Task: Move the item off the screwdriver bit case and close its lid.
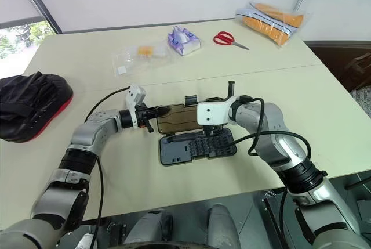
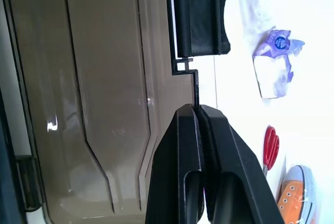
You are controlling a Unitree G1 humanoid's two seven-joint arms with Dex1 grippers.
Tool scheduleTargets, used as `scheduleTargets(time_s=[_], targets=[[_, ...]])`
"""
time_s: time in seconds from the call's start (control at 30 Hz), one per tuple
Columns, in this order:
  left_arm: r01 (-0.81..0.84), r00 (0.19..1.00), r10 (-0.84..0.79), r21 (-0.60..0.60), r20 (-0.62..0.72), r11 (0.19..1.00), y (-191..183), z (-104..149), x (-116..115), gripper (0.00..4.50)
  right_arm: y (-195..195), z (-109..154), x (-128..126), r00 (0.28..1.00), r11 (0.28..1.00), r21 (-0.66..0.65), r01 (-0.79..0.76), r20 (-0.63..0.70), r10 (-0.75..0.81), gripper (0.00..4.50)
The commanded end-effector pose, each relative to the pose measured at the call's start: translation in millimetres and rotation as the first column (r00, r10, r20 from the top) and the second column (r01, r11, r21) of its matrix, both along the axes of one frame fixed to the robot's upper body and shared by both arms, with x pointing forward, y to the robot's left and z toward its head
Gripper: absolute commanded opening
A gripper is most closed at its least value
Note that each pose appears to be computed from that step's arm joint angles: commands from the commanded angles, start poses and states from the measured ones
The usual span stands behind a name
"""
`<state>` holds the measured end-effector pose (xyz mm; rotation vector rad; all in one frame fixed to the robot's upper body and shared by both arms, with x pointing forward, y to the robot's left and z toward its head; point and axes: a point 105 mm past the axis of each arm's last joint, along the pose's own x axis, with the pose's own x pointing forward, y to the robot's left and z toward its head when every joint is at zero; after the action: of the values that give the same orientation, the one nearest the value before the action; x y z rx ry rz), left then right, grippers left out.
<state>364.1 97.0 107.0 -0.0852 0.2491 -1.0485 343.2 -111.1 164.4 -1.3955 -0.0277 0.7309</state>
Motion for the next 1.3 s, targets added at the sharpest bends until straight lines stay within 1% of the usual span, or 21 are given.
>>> scheduleTargets(time_s=[0.03, 0.1, 0.13, 0.17, 0.27, 0.3, 0.33, 0.4, 0.5, 0.63, 0.77, 0.93, 1.1, 1.2, 1.3], targets=[[0.063, 0.998, -0.063, 0.001, 0.029, 0.998, -9.3, 10.0, -2.5, 0.0, 0.3, 19.7, -1.2, 0.998, 0.999, 0.037, 0.003, 0.067, -0.006, 0.04], [0.065, 0.998, -0.065, 0.005, 0.027, 0.998, -9.3, 9.1, -2.7, 0.0, 0.3, 19.9, -1.8, 0.998, 0.999, 0.036, 0.003, 0.066, -0.006, 0.04], [0.067, 0.997, -0.067, 0.006, 0.026, 0.998, -9.4, 8.8, -2.9, 0.0, 0.1, 20.1, -1.8, 0.998, 0.999, 0.037, 0.005, 0.066, -0.007, 0.61], [0.068, 0.997, -0.068, 0.008, 0.026, 0.998, -9.4, 8.3, -3.1, 0.0, -0.2, 20.4, -2.1, 0.998, 0.999, 0.036, 0.007, 0.064, -0.009, 0.88], [0.07, 0.997, -0.071, 0.01, 0.025, 0.997, -9.7, 7.3, -3.4, 0.0, -2.5, 22.0, -2.8, 0.998, 0.999, 0.036, 0.02, 0.051, -0.021, 2.33], [0.072, 0.997, -0.072, 0.011, 0.025, 0.997, -10.0, 7.1, -3.6, 0.0, -4.7, 22.2, -3.8, 0.999, 0.999, 0.038, 0.029, 0.03, -0.03, 2.8], [0.073, 0.997, -0.074, 0.011, 0.025, 0.997, -10.3, 6.9, -3.7, 0.0, -6.5, 22.8, -5.4, 0.999, 0.999, 0.038, 0.034, 0.01, -0.035, 3.48], [0.08, 0.996, -0.08, 0.01, 0.026, 0.997, -11.9, 7.0, -4.0, 0.0, -11.8, 27.5, -9.8, 0.998, 0.998, 0.045, 0.05, -0.034, -0.049, 4.34], [0.103, 0.994, -0.103, 0.002, 0.04, 0.995, -16.3, 12.8, -4.4, 0.0, -25.2, 40.6, -21.4, 0.988, 0.993, 0.082, 0.085, -0.139, -0.073, 4.34], [0.159, 0.986, -0.158, -0.02, 0.058, 0.987, -22.3, 26.0, -8.1, 0.0, -39.5, 55.7, -31.1, 0.975, 0.986, 0.111, 0.126, -0.196, -0.103, 4.34], [0.268, 0.961, -0.268, 0.009, 0.065, 0.963, -28.3, 32.3, -19.4, 0.0, -53.5, 58.8, -39.2, 0.95, 0.966, 0.163, 0.201, -0.275, -0.151, 4.34], [0.415, 0.908, -0.417, 0.047, 0.036, 0.908, -38.3, 29.7, -36.9, 0.0, -76.2, 50.3, -44.7, 0.917, 0.941, 0.139, 0.31, -0.306, -0.256, 4.34], [0.55, 0.834, -0.552, 0.071, 0.005, 0.832, -53.1, 22.9, -58.7, 0.0, -98.9, 50.0, -55.9, 0.884, 0.904, 0.136, 0.405, -0.312, -0.348, 4.34], [0.598, 0.8, -0.599, 0.092, -0.016, 0.796, -59.4, 15.4, -66.6, 0.0, -109.8, 48.4, -61.4, 0.864, 0.882, 0.14, 0.45, -0.316, -0.391, 4.34], [0.632, 0.774, -0.631, 0.122, -0.049, 0.765, -65.2, 0.7, -73.3, 0.0, -114.9, 45.6, -65.3, 0.85, 0.865, 0.151, 0.478, -0.326, -0.413, 4.34]])
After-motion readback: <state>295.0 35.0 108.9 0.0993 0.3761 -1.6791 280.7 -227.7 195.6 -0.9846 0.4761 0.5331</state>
